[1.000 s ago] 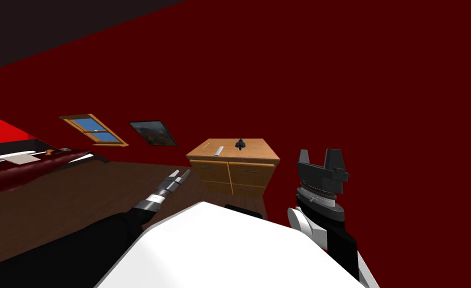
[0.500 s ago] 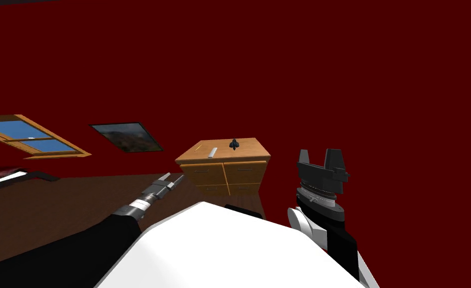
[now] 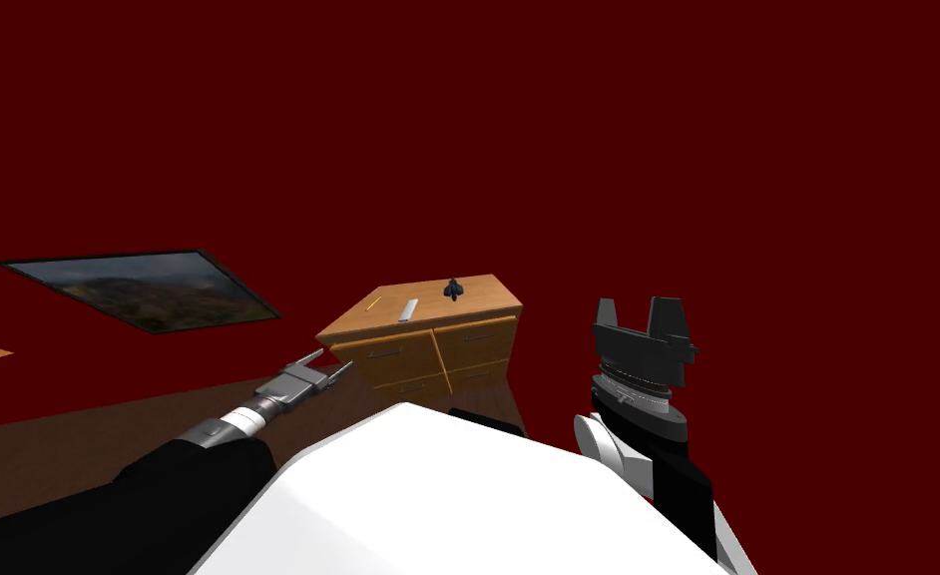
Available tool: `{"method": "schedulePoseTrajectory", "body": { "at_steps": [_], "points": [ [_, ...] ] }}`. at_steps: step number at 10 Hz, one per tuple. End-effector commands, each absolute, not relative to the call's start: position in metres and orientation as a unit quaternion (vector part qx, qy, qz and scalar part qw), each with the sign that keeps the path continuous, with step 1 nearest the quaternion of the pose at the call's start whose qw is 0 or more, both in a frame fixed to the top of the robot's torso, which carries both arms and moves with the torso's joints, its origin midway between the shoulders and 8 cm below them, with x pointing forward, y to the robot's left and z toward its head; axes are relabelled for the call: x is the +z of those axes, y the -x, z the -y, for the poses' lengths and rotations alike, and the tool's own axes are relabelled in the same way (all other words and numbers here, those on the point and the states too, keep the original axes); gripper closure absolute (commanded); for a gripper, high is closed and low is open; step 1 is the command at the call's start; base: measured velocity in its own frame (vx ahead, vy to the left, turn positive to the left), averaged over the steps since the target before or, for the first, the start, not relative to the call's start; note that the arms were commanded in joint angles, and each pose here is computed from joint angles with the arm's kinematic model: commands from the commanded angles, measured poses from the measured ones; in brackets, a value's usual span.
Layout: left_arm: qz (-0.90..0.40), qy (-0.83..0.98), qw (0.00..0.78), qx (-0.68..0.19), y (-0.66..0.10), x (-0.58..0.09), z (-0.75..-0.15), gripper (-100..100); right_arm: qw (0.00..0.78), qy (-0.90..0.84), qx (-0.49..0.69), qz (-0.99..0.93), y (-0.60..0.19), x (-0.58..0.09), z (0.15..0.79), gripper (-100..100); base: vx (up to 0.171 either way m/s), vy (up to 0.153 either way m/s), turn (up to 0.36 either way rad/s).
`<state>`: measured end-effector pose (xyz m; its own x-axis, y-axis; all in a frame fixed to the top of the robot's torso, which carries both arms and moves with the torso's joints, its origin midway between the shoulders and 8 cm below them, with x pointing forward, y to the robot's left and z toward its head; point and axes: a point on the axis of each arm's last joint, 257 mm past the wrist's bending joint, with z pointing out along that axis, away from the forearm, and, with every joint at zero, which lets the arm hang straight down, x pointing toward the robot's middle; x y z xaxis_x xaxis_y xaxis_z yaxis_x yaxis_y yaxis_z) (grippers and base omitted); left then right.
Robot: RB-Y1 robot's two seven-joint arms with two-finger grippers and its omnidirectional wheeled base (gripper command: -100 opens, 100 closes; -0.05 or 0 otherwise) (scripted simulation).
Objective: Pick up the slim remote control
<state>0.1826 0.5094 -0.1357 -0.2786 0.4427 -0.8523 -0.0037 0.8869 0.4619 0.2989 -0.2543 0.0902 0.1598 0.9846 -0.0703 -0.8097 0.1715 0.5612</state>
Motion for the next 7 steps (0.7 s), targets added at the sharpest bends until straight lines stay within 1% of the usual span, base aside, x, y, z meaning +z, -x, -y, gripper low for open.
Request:
{"method": "schedulePoseTrajectory", "body": {
  "at_steps": [1,2,3,4,5,6,7],
  "points": [
    [-0.783,-0.166,0.562,0.207,-0.173,-0.136,-0.516,-100,0.734,-0.202,0.611,-0.216,-0.299,0.09,0.254,0,-0.005,0.028,-0.215],
    [-0.786,-0.215,0.532,0.232,-0.167,-0.134,-0.524,-100,0.734,-0.202,0.611,-0.216,-0.299,0.09,0.254,0,-0.004,0.035,-0.366],
    [-0.79,-0.215,0.525,0.232,-0.162,-0.137,-0.525,-100,0.734,-0.202,0.611,-0.216,-0.299,0.09,0.254,0,-0.005,0.039,-0.208],
    [-0.789,-0.264,0.495,0.253,-0.157,-0.134,-0.532,-100,0.734,-0.202,0.611,-0.216,-0.299,0.09,0.254,0,0.001,0.037,-0.336],
    [-0.794,-0.264,0.487,0.252,-0.151,-0.137,-0.533,-100,0.734,-0.202,0.611,-0.216,-0.299,0.09,0.254,0,0.001,0.038,-0.231],
    [-0.79,-0.312,0.455,0.268,-0.146,-0.135,-0.54,-100,0.734,-0.202,0.611,-0.216,-0.299,0.09,0.254,0,0.001,0.04,-0.285],
    [-0.794,-0.312,0.449,0.267,-0.141,-0.138,-0.541,-100,0.734,-0.202,0.611,-0.216,-0.299,0.09,0.254,0,-0.002,0.039,-0.258]
  ]
}}
